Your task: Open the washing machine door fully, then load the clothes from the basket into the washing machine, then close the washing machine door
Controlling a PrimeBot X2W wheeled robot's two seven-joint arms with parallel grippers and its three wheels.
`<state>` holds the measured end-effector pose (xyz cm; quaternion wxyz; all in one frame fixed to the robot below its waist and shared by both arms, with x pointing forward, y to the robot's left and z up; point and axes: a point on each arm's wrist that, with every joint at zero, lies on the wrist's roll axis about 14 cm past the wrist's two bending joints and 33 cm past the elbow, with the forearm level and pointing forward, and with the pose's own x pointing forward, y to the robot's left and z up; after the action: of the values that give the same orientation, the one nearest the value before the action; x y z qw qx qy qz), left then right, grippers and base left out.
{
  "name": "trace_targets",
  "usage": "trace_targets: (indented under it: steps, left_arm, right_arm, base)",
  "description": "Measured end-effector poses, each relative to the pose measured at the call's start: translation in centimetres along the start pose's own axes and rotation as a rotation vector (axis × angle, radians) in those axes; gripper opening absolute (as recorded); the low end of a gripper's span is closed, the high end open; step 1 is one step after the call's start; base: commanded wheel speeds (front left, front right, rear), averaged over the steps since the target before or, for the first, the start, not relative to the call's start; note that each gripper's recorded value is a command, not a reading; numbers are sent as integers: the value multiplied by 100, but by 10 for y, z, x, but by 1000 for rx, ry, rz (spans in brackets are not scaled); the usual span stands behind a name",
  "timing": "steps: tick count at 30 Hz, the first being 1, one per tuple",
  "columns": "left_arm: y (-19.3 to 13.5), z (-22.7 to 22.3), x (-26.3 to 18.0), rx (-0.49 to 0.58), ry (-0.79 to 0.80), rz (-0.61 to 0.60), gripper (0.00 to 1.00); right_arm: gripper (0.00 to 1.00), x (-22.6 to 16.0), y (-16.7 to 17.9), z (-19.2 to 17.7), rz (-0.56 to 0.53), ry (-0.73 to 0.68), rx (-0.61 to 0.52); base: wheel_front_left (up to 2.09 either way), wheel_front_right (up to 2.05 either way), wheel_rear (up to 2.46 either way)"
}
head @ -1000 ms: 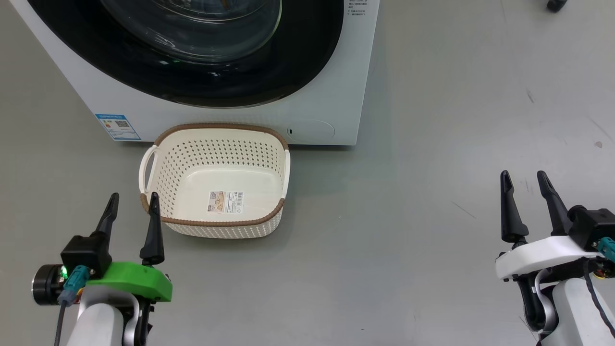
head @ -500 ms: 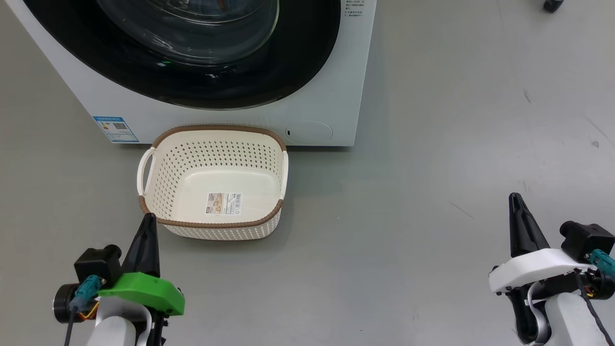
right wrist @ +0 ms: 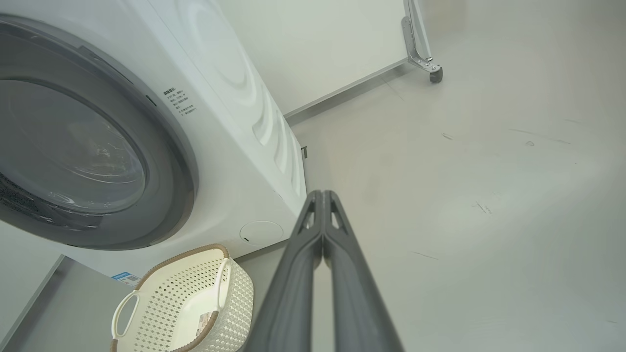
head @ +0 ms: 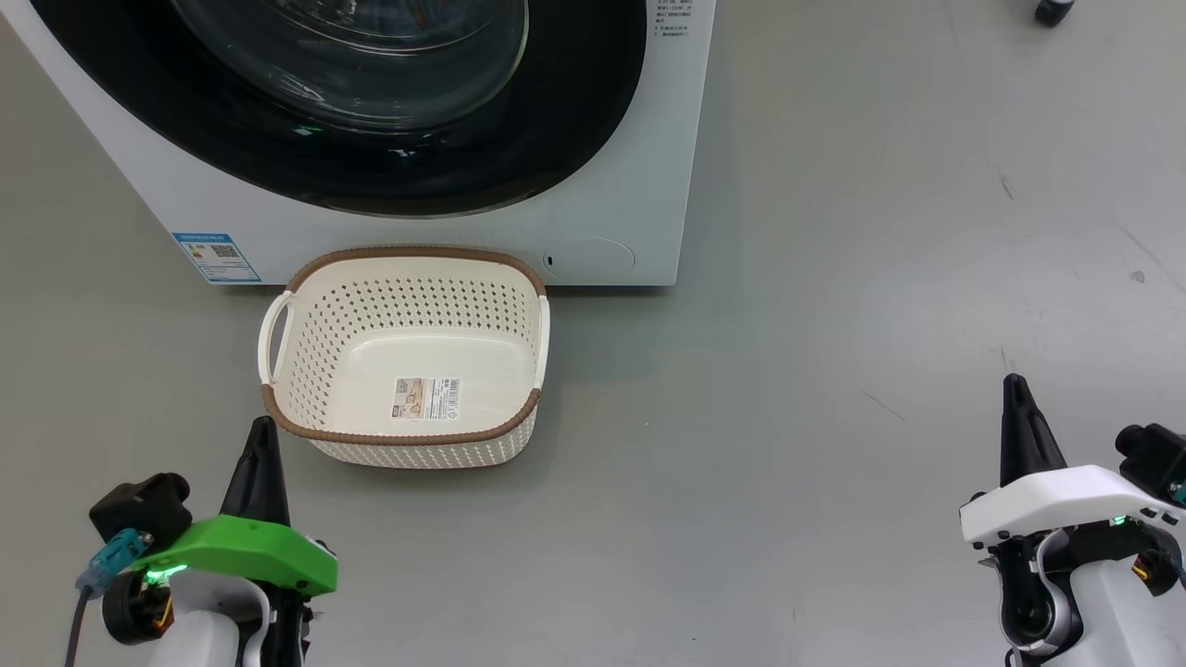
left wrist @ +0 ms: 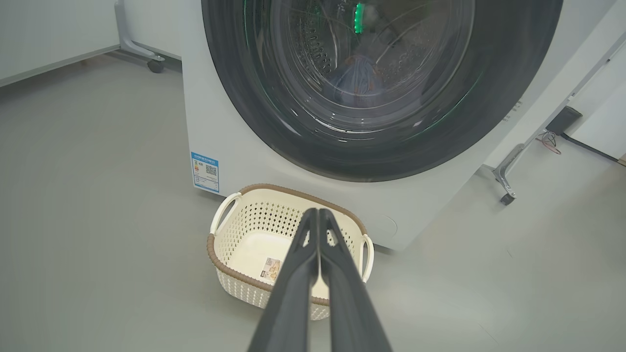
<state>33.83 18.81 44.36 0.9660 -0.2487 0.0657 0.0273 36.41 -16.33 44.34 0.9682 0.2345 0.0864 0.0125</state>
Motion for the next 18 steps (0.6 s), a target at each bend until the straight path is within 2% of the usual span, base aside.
trace_targets:
  steps: [18]
  left_arm:
    - [3,0,4,-232,20,30,0]
  right_arm:
    - [0,0,-13,7,-56,-1,243]
  base:
    - [0,0,0]
